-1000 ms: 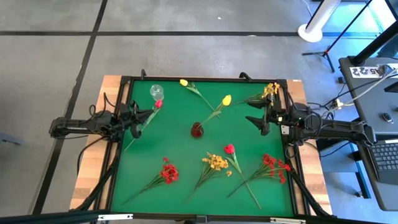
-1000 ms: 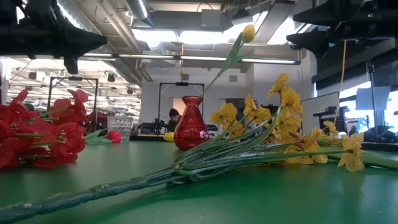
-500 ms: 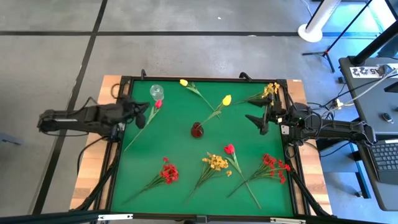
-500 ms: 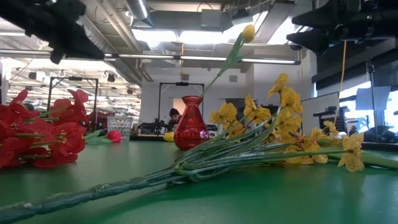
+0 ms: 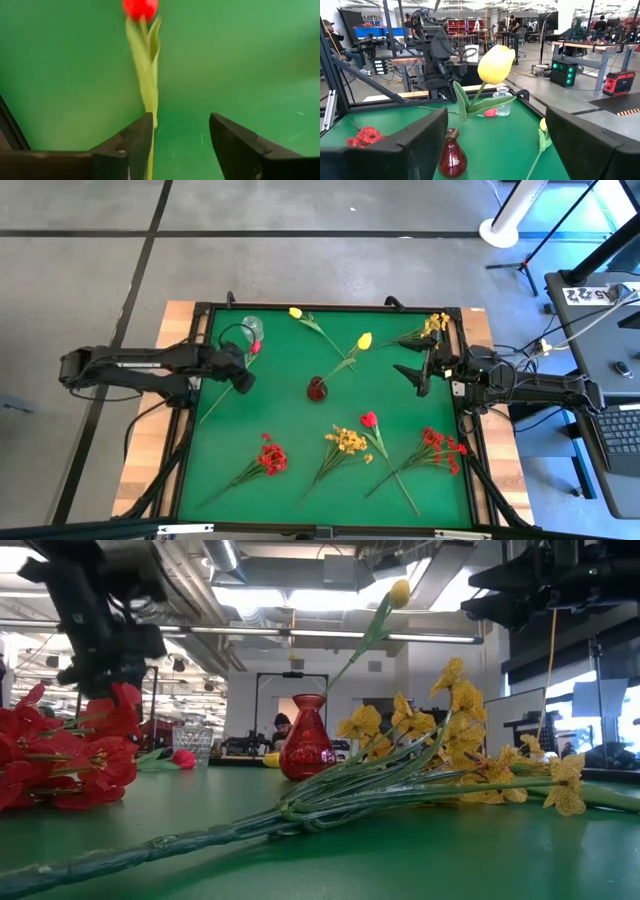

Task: Sort flowers into vase by color
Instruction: Put the top red tulip into the transparent flower vase

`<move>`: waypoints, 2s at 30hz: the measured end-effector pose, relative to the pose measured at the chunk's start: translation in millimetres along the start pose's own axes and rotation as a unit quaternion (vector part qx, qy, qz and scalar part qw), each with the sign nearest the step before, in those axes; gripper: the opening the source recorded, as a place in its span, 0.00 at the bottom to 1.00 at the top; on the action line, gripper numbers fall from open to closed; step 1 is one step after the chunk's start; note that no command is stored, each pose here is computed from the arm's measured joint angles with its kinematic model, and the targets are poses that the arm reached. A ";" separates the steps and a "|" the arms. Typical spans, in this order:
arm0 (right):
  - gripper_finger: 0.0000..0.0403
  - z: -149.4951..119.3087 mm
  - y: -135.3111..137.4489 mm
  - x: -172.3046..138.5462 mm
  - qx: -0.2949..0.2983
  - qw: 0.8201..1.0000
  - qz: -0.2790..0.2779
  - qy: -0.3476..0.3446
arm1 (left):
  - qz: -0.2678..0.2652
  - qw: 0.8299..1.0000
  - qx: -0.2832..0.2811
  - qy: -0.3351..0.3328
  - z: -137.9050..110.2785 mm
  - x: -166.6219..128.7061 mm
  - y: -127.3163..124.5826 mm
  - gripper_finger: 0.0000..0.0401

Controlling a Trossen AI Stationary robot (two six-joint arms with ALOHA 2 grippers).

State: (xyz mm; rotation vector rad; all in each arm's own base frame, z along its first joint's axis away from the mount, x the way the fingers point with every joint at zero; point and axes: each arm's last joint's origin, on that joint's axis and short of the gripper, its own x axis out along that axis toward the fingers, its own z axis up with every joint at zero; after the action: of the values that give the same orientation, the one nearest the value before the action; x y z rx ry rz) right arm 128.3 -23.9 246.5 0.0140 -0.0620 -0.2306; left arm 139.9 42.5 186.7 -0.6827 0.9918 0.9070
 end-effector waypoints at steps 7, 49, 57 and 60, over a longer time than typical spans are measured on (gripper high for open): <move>0.82 -1.8 0.0 0.0 0.001 1.000 0.000 0.009 | 0.056 0.994 -0.039 0.083 6.3 27.5 3.7 0.50; 0.82 -5.8 0.8 -0.2 0.054 0.998 0.012 0.031 | 0.040 0.987 -0.012 -0.155 89.8 -94.8 -59.7 0.00; 0.82 -5.6 1.3 -0.2 0.058 0.998 0.021 0.031 | 0.055 0.911 -0.006 -0.408 99.8 -137.2 -57.7 0.00; 0.82 -5.6 1.3 -0.2 0.058 0.998 0.021 0.031 | 0.067 0.891 -0.001 -0.449 106.8 -127.8 -55.8 0.00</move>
State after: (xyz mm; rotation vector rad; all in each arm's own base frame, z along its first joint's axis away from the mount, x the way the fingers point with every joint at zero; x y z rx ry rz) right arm 128.8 -22.5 241.0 0.1343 -0.0131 -0.1836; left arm 199.2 63.1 350.8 -0.1319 0.1995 1.1813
